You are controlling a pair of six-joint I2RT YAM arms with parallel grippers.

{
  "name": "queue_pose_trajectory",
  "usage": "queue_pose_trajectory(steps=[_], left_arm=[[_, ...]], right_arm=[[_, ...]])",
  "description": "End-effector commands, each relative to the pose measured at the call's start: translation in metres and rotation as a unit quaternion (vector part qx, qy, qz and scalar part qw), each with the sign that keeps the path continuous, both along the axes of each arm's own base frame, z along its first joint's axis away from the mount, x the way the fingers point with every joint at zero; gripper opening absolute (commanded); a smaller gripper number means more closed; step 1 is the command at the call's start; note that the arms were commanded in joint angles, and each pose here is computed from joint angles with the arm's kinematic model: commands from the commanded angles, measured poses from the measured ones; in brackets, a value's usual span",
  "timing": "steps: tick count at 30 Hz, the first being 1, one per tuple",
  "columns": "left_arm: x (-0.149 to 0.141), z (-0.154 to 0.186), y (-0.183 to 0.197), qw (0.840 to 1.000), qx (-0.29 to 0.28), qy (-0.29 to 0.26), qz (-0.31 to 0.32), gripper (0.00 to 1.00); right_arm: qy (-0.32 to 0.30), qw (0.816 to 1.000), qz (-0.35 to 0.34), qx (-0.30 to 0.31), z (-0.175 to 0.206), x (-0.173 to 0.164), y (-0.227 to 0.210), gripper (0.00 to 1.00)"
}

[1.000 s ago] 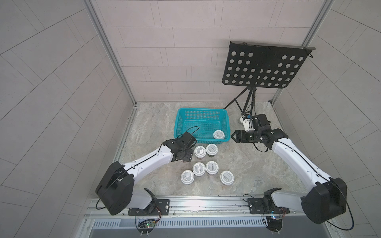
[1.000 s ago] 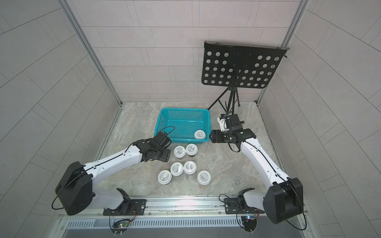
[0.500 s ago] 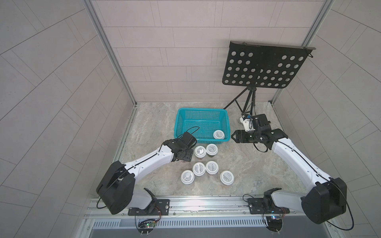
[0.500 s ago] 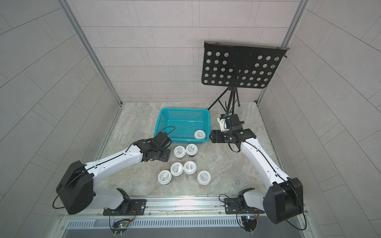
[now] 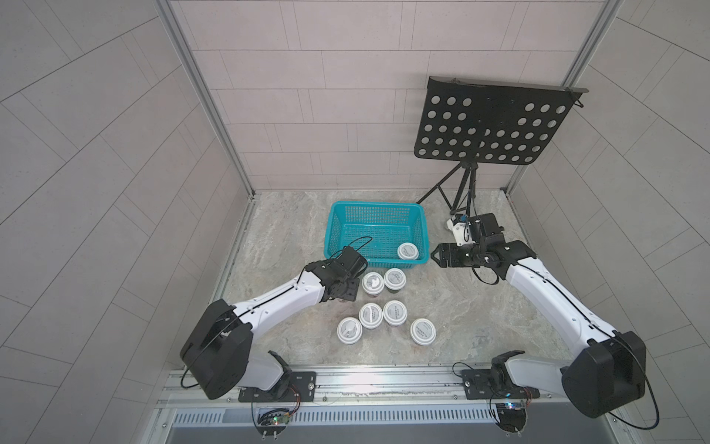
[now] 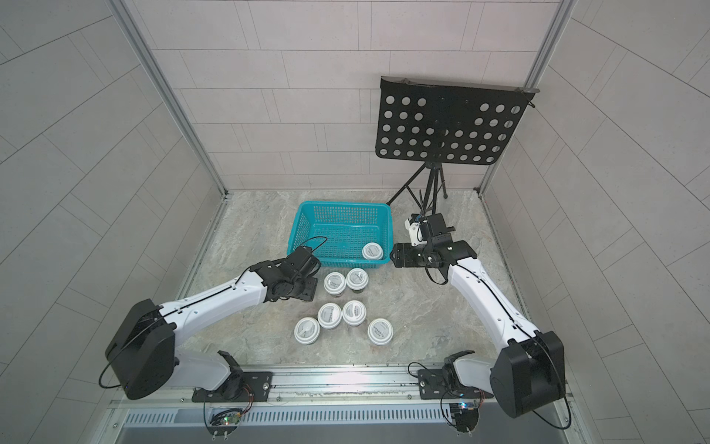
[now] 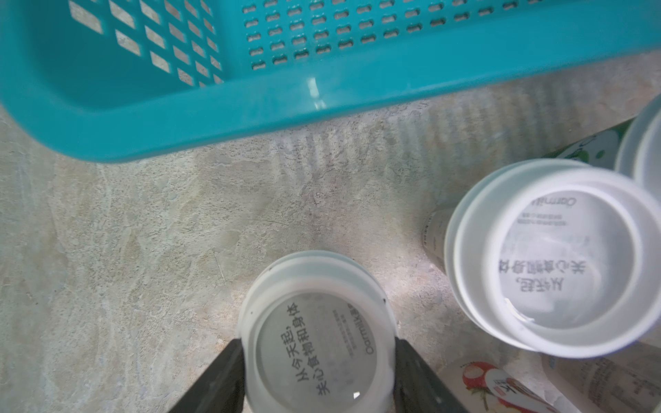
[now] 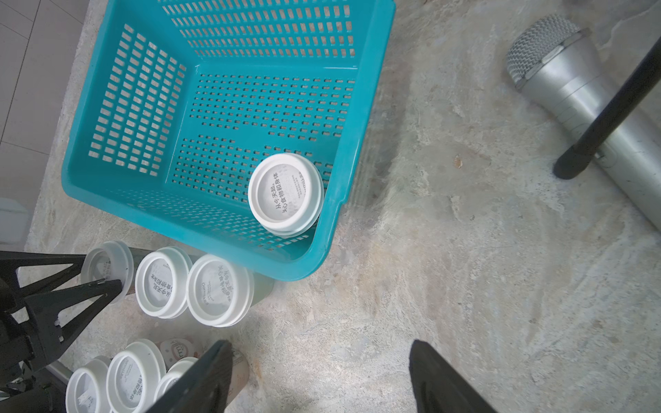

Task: Put the yogurt in the basket
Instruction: Pick up the yogurt from the center of the board.

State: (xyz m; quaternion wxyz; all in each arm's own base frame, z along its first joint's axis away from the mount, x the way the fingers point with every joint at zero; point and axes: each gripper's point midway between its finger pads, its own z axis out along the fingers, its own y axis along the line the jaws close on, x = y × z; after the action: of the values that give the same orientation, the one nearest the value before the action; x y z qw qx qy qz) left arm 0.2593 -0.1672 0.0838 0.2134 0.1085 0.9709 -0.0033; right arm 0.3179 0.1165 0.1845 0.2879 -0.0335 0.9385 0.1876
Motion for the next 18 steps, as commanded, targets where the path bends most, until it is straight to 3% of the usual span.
queue_pose_trajectory(steps=[1, 18], left_arm=[[-0.013, -0.005, 0.010, 1.000, 0.018, 0.017, -0.001, 0.60], [-0.009, 0.054, 0.001, 1.000, -0.002, 0.000, -0.029, 0.61]], right_arm=[[-0.005, 1.000, -0.007, 0.003, 0.002, -0.001, -0.002, 0.82], [-0.007, 1.000, -0.006, 0.007, 0.005, -0.001, -0.001, 0.82]])
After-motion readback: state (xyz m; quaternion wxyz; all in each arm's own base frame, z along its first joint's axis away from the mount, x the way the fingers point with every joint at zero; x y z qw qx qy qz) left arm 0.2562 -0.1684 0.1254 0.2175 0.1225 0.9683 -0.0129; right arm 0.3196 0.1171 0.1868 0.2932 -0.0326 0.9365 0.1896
